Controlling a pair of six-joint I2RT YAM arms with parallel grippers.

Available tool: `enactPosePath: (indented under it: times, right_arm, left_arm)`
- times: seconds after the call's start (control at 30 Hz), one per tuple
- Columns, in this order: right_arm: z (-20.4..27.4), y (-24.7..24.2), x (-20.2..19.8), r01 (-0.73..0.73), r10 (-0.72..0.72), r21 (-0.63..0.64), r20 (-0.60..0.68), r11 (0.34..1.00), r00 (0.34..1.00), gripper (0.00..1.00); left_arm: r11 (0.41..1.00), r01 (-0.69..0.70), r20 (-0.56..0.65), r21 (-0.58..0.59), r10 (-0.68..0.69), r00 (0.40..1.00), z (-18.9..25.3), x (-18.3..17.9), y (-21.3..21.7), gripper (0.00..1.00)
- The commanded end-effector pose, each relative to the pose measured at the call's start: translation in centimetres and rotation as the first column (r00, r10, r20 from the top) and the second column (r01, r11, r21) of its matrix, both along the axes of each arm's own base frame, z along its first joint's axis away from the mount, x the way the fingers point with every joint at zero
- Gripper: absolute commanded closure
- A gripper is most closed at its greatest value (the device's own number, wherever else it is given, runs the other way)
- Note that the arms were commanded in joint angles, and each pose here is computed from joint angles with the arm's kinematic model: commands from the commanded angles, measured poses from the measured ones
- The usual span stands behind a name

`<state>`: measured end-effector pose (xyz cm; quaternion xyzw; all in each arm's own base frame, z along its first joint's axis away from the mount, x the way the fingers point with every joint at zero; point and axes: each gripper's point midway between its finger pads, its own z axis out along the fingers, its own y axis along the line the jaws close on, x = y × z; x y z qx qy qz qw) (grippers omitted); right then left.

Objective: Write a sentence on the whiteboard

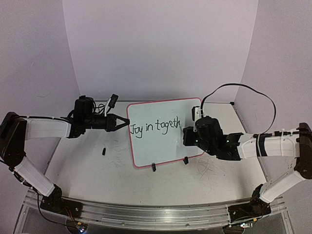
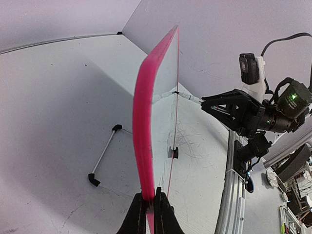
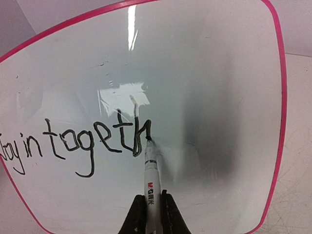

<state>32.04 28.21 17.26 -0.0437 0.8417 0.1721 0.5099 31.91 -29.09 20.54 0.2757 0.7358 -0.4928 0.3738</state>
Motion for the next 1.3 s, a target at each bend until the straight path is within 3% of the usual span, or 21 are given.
enactPosePath:
  times: [0.0,0.43,0.67,1.27]
  right_arm:
    - [-1.3,-1.1,-0.5,0.010,-0.011,-0.026,-0.045,1.000,0.999,1.00]
    - [-0.2,-1.3,-0.4,0.017,-0.019,-0.040,-0.035,0.999,0.999,1.00]
    - [7.5,-3.3,-1.8,-0.042,0.035,0.041,0.158,0.998,0.987,1.00]
    - [6.2,-1.9,-1.3,-0.123,0.126,-0.033,0.139,0.992,0.982,1.00]
  left_arm:
    - [0.999,0.041,0.086,-0.018,-0.039,0.996,2.4,-0.7,-0.8,1.00]
    - [0.999,0.041,0.088,-0.015,-0.039,0.995,2.3,-0.6,-0.8,1.00]
    - [0.999,0.037,0.088,-0.013,-0.036,0.995,2.3,-0.5,-0.8,1.00]
    - [1.000,0.009,0.093,-0.003,-0.009,0.996,2.3,-0.1,-0.9,1.00]
